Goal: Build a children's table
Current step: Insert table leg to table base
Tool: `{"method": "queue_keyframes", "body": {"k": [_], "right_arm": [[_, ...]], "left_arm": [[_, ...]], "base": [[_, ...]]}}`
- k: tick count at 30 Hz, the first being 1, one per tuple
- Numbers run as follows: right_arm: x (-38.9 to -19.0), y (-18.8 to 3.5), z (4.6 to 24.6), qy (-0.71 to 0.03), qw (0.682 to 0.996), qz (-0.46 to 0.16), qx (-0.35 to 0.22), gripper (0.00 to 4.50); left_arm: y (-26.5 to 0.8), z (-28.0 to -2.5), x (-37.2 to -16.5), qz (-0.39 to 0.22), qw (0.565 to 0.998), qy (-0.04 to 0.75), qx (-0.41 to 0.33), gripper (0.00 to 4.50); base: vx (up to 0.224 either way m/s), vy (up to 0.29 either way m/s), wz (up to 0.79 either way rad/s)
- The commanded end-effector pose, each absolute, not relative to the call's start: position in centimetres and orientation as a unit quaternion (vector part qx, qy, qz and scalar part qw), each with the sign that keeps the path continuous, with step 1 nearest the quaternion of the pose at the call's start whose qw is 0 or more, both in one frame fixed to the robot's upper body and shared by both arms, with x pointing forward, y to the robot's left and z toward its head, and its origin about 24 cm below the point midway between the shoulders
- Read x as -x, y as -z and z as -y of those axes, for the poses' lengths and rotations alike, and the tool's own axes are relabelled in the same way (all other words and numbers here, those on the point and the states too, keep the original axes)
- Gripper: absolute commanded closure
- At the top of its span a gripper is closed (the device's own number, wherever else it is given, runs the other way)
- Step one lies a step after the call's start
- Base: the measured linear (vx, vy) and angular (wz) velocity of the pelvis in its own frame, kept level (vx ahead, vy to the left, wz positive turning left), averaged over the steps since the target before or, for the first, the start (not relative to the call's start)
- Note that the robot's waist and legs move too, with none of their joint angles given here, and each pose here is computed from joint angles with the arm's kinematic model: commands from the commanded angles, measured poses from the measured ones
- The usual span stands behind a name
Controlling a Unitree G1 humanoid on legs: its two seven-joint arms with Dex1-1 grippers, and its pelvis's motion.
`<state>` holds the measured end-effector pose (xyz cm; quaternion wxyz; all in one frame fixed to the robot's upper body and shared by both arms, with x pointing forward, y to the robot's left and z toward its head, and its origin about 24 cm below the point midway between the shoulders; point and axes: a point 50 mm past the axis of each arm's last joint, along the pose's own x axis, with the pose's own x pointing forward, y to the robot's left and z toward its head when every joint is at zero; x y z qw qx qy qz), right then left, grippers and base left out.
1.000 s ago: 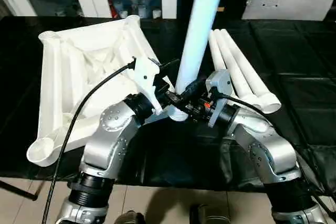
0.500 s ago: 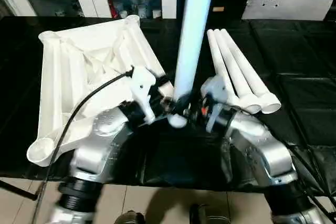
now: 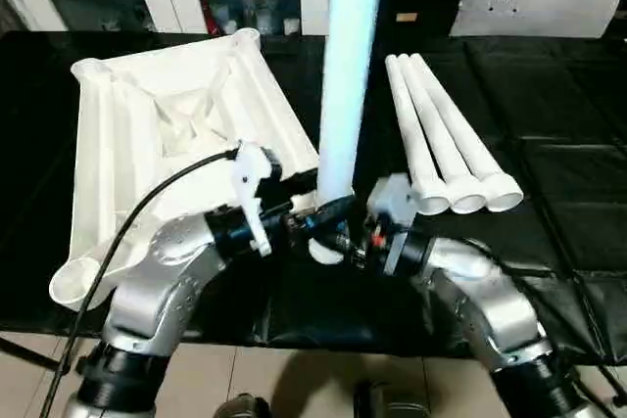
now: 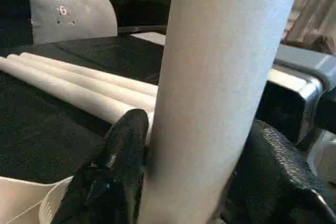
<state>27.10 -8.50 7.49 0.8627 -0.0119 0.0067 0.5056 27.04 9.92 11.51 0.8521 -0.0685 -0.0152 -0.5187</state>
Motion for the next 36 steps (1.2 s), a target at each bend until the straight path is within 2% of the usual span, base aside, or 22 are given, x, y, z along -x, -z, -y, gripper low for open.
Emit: {"method": "queue_keyframes", "body": {"k": [1, 4, 10, 16, 22, 23, 24, 26, 31, 36], "right_arm": [[-27.5, -7.8, 8.6, -0.491, 0.871, 0.008, 0.02, 2.59], [-27.7, -7.8, 8.6, -0.482, 0.876, 0.012, 0.02, 2.59], [-28.2, -8.1, 8.4, -0.458, 0.889, 0.023, 0.013, 2.59], [-28.4, -8.4, 7.8, -0.45, 0.892, 0.031, 0.006, 2.59], [-28.9, -8.5, 8.1, -0.437, 0.899, 0.026, 0.002, 2.59], [-28.9, -8.7, 8.2, -0.443, 0.896, 0.028, 0.001, 2.24], [-28.9, -8.9, 8.4, -0.448, 0.894, 0.029, -0.003, 2.24], [-28.9, -9.0, 8.5, -0.452, 0.891, 0.03, -0.006, 1.85], [-28.8, -10.3, 9.7, -0.485, 0.874, 0.039, -0.004, 1.46], [-29.0, -11.4, 11.1, -0.492, 0.869, 0.047, -0.015, 1.11]], "left_arm": [[-11.9, -10.1, -27.0, 0.024, 0.862, 0.501, 0.075, 2.08], [-11.7, -10.0, -27.0, 0.022, 0.868, 0.491, 0.074, 2.35], [-11.5, -9.7, -27.5, 0.026, 0.903, 0.426, 0.04, 2.49], [-11.5, -8.8, -27.1, 0.034, 0.909, 0.413, 0.045, 2.56], [-12.2, -9.0, -27.9, 0.044, 0.912, 0.404, 0.058, 2.57], [-12.4, -9.2, -28.0, 0.046, 0.912, 0.403, 0.058, 2.57], [-12.5, -9.4, -28.3, 0.046, 0.912, 0.404, 0.062, 2.57], [-12.7, -9.6, -28.5, 0.046, 0.911, 0.404, 0.065, 2.57], [-13.8, -10.8, -30.0, 0.05, 0.908, 0.41, 0.072, 2.57], [-14.4, -11.3, -30.8, 0.047, 0.9, 0.424, 0.086, 2.57]], "base": [[0.0, 0.0, 0.0], [0.0, 0.0, 0.0], [0.0, 0.0, 0.0], [0.0, 0.0, 0.0], [0.0, 0.0, 0.0], [0.0, 0.0, 0.0], [0.0, 0.0, 0.0], [0.0, 0.0, 0.0], [0.0, 0.0, 0.0], [0.0, 0.0, 0.0]]}}
